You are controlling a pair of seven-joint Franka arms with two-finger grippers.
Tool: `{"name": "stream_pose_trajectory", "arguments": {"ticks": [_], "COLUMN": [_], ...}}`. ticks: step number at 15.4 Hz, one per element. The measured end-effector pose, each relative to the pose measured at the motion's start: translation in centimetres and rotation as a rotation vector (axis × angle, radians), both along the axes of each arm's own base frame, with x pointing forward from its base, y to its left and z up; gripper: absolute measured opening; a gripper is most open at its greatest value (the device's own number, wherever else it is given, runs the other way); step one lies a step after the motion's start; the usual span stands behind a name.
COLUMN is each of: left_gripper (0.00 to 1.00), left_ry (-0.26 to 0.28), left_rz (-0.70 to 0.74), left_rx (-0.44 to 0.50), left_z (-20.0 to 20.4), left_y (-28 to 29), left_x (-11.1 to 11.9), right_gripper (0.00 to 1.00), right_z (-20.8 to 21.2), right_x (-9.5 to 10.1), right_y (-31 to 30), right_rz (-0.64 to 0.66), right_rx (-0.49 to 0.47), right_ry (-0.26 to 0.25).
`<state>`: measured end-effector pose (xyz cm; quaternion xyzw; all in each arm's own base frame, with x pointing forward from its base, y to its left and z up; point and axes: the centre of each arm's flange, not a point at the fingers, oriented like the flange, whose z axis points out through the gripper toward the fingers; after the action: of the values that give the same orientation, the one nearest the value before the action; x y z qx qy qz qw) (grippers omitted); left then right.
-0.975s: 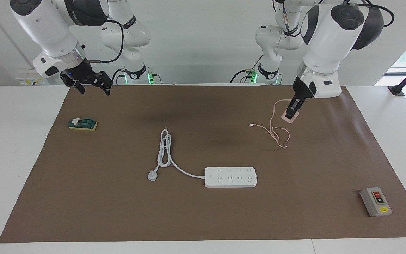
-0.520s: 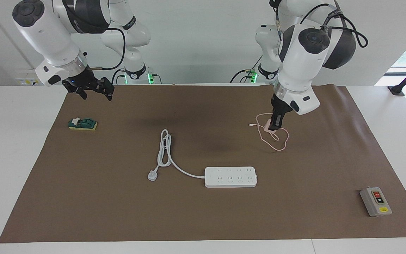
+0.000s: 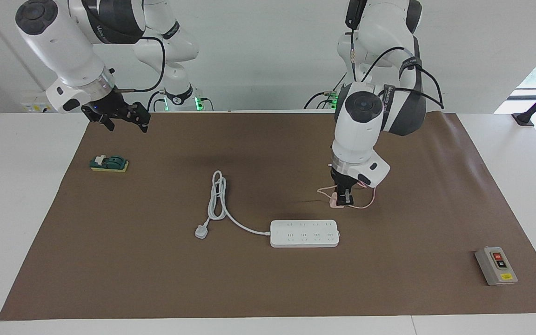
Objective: Plug charger into power strip
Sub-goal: 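Move the charger with the left gripper to the power strip's end socket, then align the charger prongs with the socket using the left gripper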
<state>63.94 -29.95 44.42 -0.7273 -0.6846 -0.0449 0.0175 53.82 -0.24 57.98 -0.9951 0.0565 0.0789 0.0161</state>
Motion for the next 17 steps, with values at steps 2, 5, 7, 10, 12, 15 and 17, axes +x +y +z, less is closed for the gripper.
{"name": "stream_pose_trajectory", "arguments": {"ticks": [2, 5, 7, 10, 12, 15, 17], "left_gripper": [0.32, 0.32, 0.32, 0.32, 0.32, 0.32, 0.32], "left_ry": [0.000, 0.007, 0.017, 0.034, 0.042, 0.057, 0.051], "left_rz": [0.012, 0.013, 0.015, 0.015, 0.015, 0.011, 0.007], "left_rx": [0.011, 0.018, 0.024, 0.033, 0.038, 0.046, 0.044], "left_z": [-0.9, -1.8, -2.7, -4.1, -4.8, -6.1, -6.5], "left_y": [-0.4, -0.9, -1.3, -1.5, -1.5, -1.8, -2.0], "left_x": [0.5, 0.5, 0.4, 0.5, 0.5, 0.5, 0.6], "right_gripper": [1.00, 1.00, 1.00, 1.00, 1.00, 1.00, 1.00], "right_z": [0.0, 0.1, 0.1, 0.1, 0.1, 0.1, 0.1], "right_x": [0.0, 0.0, 0.0, 0.0, 0.0, 0.0, 0.0], "right_y": [-0.1, -0.1, -0.1, -0.1, -0.1, -0.1, -0.1], "right_rz": [-0.002, -0.001, -0.001, -0.001, -0.001, -0.001, -0.001], "right_rx": [0.000, 0.000, 0.000, 0.000, 0.000, 0.000, 0.000], "right_ry": [0.000, 0.000, 0.000, 0.001, 0.002, 0.002, 0.002]}}
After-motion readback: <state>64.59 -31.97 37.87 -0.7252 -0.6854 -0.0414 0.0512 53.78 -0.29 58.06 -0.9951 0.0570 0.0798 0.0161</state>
